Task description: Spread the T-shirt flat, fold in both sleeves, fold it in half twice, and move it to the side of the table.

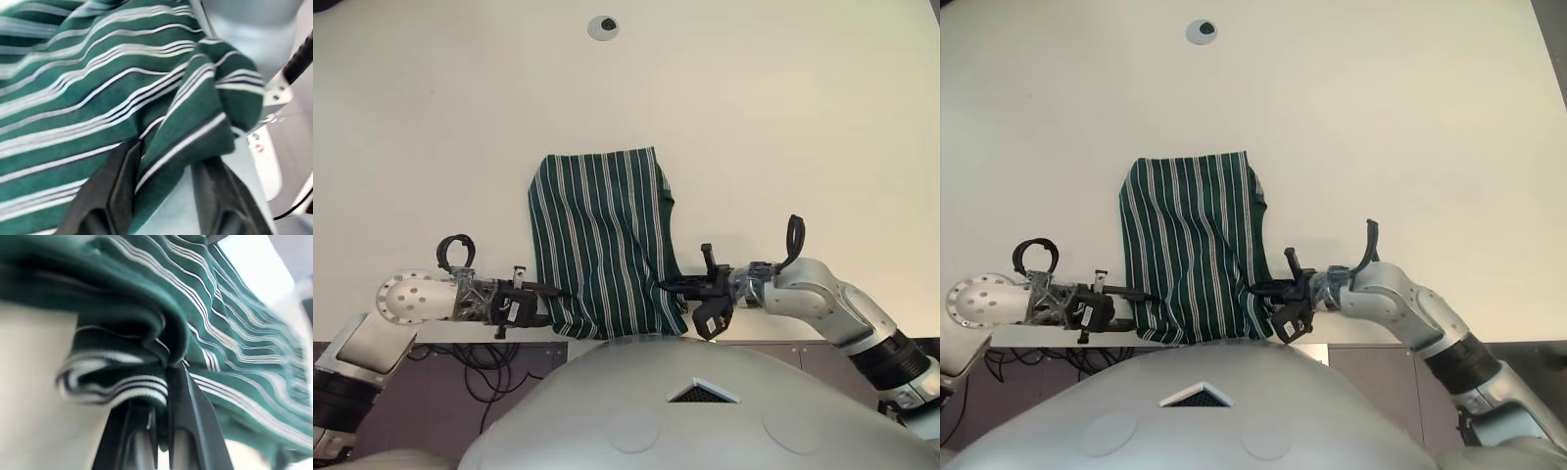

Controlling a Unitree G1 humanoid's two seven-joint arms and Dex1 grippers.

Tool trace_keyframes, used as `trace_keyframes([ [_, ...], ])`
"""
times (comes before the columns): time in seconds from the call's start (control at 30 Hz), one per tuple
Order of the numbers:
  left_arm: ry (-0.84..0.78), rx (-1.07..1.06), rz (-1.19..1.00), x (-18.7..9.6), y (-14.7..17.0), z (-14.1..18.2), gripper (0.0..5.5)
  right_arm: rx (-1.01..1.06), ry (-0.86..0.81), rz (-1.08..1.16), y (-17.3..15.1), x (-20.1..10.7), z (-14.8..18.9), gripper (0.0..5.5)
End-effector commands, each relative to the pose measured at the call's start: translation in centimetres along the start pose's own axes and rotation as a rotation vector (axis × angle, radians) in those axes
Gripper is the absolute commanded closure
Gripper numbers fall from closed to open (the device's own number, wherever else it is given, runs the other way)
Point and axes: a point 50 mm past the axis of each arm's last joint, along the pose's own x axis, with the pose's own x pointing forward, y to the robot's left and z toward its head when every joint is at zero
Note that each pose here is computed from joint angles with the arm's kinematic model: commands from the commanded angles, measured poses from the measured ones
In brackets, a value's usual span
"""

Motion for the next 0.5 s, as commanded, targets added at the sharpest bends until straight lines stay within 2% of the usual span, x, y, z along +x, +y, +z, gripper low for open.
trace_keyframes([
  [0.03,-0.073,-0.098,-0.017,-0.1,0.4,0.5,4.47,0.327,0.016,0.157,3.0,-0.8,-0.5,5.5],
  [0.17,-0.175,-0.156,-0.001,-0.5,0.9,1.3,5.08,0.625,-0.118,0.065,1.8,-1.8,0.6,5.5],
  [0.27,-0.24,-0.196,0.1,-0.9,2.1,1.5,5.49,0.819,-0.204,-0.019,0.4,-2.4,0.8,5.5],
  [0.37,-0.339,-0.287,0.292,-1.4,4.8,1.9,5.5,1.005,-0.3,-0.129,-2.0,-2.9,0.3,5.5],
  [0.5,-0.378,-0.401,0.397,-1.2,7.6,2.4,5.5,1.207,-0.372,-0.272,-4.5,-3.8,-1.2,5.5],
])
